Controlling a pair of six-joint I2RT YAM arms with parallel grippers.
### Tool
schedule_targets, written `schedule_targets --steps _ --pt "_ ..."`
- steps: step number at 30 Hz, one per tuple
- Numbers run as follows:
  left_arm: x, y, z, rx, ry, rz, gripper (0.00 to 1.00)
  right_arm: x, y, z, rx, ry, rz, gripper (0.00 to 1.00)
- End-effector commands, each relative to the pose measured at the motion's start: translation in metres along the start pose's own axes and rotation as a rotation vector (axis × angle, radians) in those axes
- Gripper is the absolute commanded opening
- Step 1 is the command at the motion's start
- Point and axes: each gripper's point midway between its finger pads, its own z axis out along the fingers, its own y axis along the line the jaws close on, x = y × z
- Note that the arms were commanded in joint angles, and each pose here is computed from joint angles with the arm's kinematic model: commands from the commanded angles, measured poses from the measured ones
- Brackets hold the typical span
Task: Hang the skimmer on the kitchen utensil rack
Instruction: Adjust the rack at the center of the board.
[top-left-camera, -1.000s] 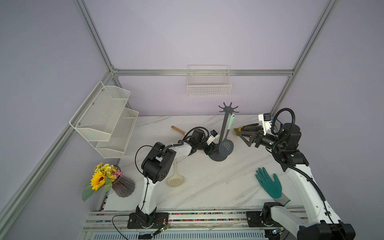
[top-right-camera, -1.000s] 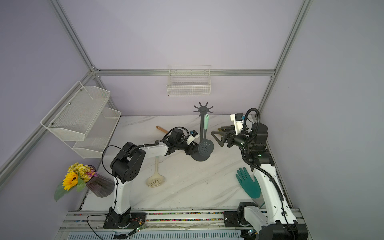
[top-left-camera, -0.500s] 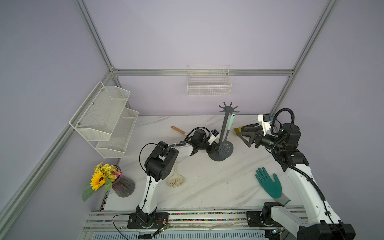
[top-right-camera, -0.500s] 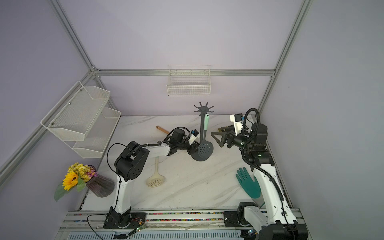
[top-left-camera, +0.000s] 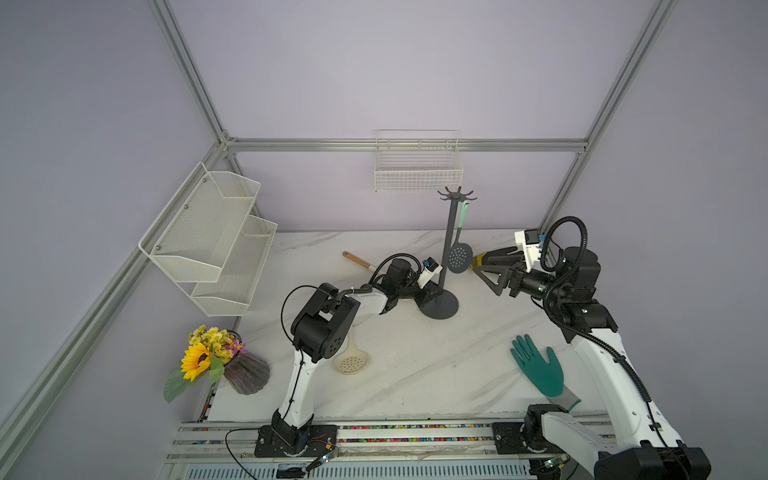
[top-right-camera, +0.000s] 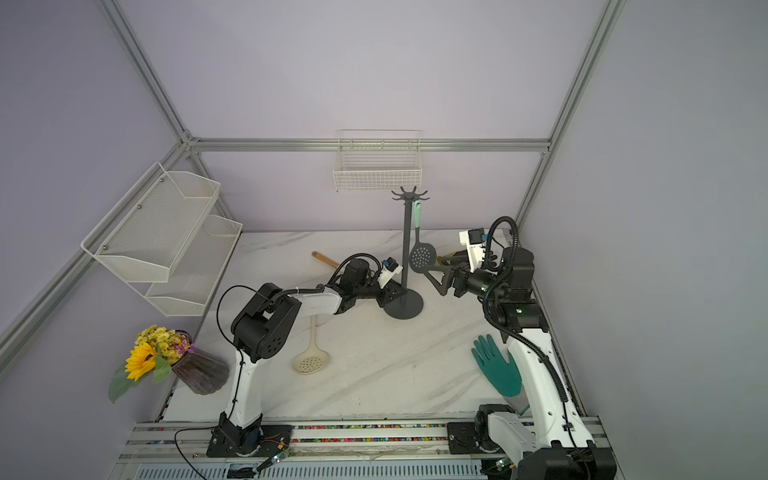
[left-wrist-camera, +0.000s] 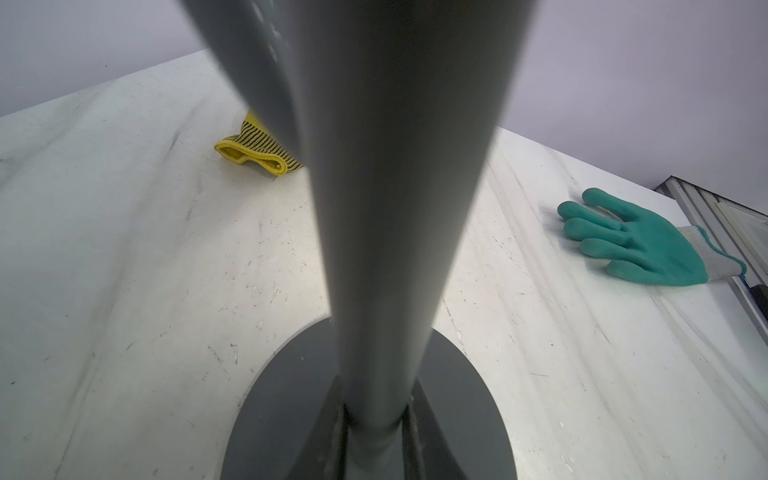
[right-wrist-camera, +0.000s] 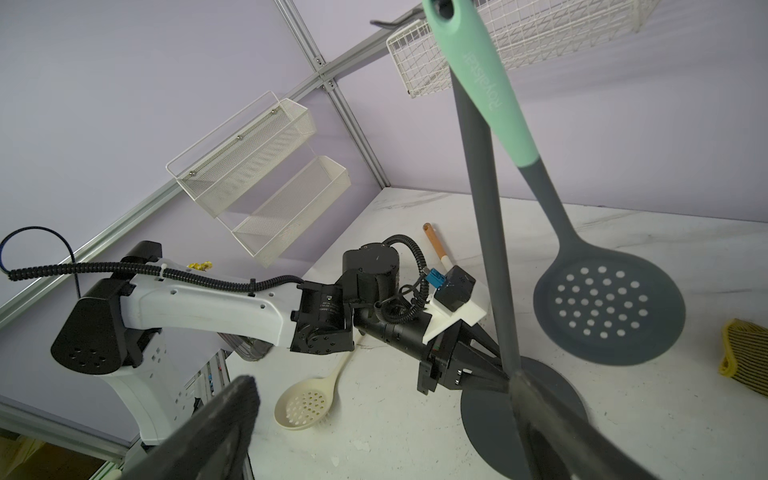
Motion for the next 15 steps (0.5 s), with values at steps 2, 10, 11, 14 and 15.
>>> schedule_targets --steps 2,10,11,14,15 --pt "0.002 -0.007 0.001 -0.030 -0.006 -0.011 0.00 -0.001 0.004 -0.002 -0.003 -0.003 -0.039 0.97" --pt "0.014 0.010 0.000 -0.176 -0.023 -0.051 0.00 -0.001 0.004 -0.004 0.010 -0.009 -0.038 0.97" --pt "0.015 0.011 -0.001 -0.190 -0.027 -0.055 0.00 0.000 0.004 -0.004 0.011 -0.008 -0.037 0.97" --pt "0.018 0.017 -0.001 -0.243 -0.040 -0.076 0.00 0.001 0.002 -0.005 0.030 -0.006 -0.034 0.97" --pt "0.019 0.021 -0.002 -0.270 -0.043 -0.086 0.00 0.002 0.001 -0.006 0.041 -0.004 -0.031 0.97"
